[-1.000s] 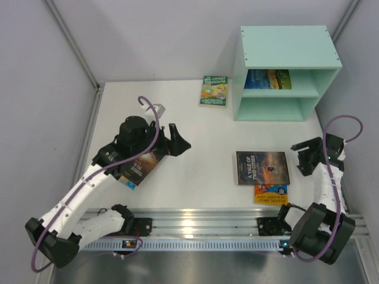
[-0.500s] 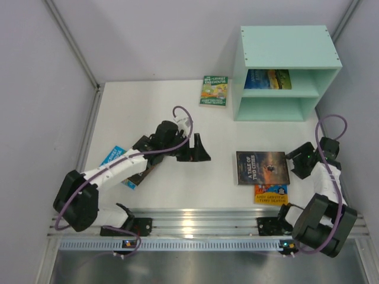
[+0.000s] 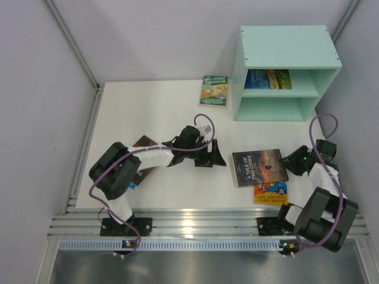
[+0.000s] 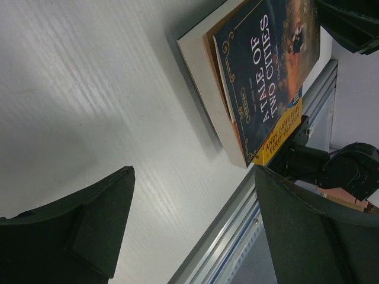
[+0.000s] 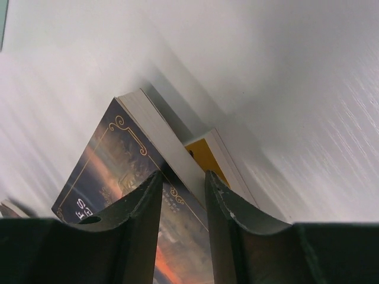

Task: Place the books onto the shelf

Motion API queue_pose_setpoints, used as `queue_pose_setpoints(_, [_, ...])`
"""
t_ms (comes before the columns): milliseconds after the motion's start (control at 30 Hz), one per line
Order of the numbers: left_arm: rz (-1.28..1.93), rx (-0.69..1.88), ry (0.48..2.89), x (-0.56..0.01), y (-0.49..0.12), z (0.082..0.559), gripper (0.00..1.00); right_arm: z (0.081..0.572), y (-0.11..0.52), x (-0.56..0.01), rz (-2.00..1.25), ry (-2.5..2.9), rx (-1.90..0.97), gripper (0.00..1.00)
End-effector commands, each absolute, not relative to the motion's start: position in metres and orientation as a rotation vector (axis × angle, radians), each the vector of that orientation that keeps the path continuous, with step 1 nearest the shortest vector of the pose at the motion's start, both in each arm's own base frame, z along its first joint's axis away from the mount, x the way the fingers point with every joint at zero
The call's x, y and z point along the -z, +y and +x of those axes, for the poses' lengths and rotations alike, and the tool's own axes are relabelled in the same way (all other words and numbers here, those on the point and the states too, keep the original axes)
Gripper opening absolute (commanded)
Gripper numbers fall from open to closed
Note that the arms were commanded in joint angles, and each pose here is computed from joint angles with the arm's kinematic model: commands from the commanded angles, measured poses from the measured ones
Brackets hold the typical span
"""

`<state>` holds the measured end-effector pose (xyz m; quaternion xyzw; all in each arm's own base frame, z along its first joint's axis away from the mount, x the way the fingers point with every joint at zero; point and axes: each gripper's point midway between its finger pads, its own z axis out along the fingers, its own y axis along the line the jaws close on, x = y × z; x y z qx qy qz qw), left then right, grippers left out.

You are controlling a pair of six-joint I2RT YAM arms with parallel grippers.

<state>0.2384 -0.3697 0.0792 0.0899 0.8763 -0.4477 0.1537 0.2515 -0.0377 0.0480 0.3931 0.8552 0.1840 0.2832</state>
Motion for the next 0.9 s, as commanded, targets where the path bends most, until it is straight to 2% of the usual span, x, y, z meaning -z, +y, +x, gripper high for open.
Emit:
queue_pose_setpoints(0, [0.298,1.412,2.375,-0.105,-0.404,0.254,0.87,0.263,-0.032,-0.048,0.951,2.272,-0.549,0.34])
queue_pose_setpoints(100, [0.290,1.415,2.412,-0.086,-0.414,0.257,0.86,0.263,-0.030,-0.045,0.946,2.281,-0.568,0.33])
queue_pose_setpoints(533, [0.213,1.561,2.383,-0.067,-0.434,0.259,0.86,0.265,-0.025,-0.034,0.946,2.295,-0.612,0.32])
queue_pose_setpoints(867, [0.110,1.512,2.463,-0.039,-0.439,0.262,0.83,0.265,-0.024,-0.033,0.985,2.278,-0.628,0.32])
